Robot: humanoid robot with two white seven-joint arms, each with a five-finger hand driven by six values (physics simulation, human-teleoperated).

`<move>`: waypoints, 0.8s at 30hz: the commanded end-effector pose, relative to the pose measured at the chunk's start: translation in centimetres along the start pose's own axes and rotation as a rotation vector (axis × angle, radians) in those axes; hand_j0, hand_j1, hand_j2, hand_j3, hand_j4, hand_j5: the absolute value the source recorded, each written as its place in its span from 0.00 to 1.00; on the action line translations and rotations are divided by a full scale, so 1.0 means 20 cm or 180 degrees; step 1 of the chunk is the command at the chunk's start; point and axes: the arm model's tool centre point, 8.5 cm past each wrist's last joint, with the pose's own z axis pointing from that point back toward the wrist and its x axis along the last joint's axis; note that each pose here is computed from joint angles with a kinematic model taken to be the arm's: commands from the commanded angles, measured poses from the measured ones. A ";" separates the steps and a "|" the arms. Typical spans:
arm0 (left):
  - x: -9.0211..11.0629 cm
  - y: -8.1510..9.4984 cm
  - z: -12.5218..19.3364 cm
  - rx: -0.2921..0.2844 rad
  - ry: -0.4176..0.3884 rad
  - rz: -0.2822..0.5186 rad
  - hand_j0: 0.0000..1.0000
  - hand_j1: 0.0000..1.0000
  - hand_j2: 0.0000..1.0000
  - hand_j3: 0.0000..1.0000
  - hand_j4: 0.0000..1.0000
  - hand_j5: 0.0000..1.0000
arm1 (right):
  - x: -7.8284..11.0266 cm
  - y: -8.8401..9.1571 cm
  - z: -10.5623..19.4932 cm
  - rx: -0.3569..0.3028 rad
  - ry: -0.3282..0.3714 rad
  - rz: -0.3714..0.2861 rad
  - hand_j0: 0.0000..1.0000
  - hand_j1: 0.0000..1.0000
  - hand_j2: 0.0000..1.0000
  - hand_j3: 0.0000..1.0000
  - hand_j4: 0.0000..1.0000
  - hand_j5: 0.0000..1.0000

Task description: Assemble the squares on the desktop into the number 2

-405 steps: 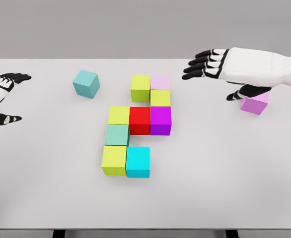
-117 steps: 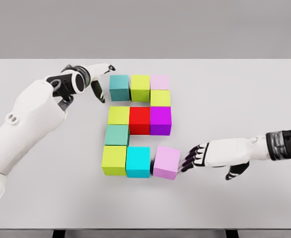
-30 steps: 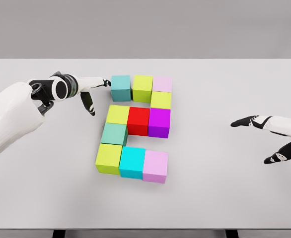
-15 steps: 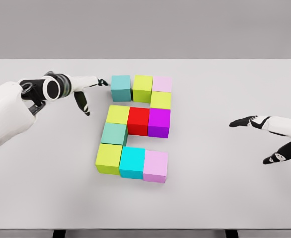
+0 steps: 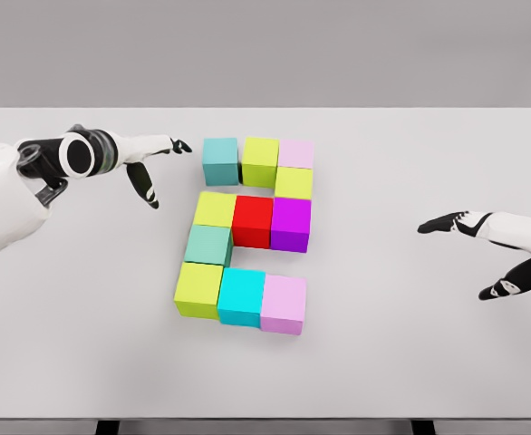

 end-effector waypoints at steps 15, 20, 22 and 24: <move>0.01 -0.06 -0.02 -0.0120 -0.0028 0.0011 1.00 1.00 1.00 1.00 1.00 1.00 | -0.05 0.01 0.03 -0.0016 0.0105 -0.0044 1.00 1.00 1.00 1.00 1.00 1.00; 0.02 -0.05 -0.02 -0.0113 -0.0047 0.0004 1.00 1.00 1.00 1.00 1.00 1.00 | -0.05 0.01 0.03 -0.0017 0.0107 -0.0045 1.00 1.00 1.00 1.00 1.00 1.00; 0.03 -0.05 -0.03 -0.0111 -0.0058 0.0005 1.00 1.00 1.00 1.00 1.00 1.00 | -0.07 0.01 0.04 -0.0032 0.0156 -0.0058 1.00 1.00 1.00 1.00 1.00 1.00; 0.03 -0.05 -0.03 -0.0111 -0.0058 0.0005 1.00 1.00 1.00 1.00 1.00 1.00 | -0.07 0.01 0.04 -0.0030 0.0160 -0.0056 1.00 1.00 1.00 1.00 1.00 1.00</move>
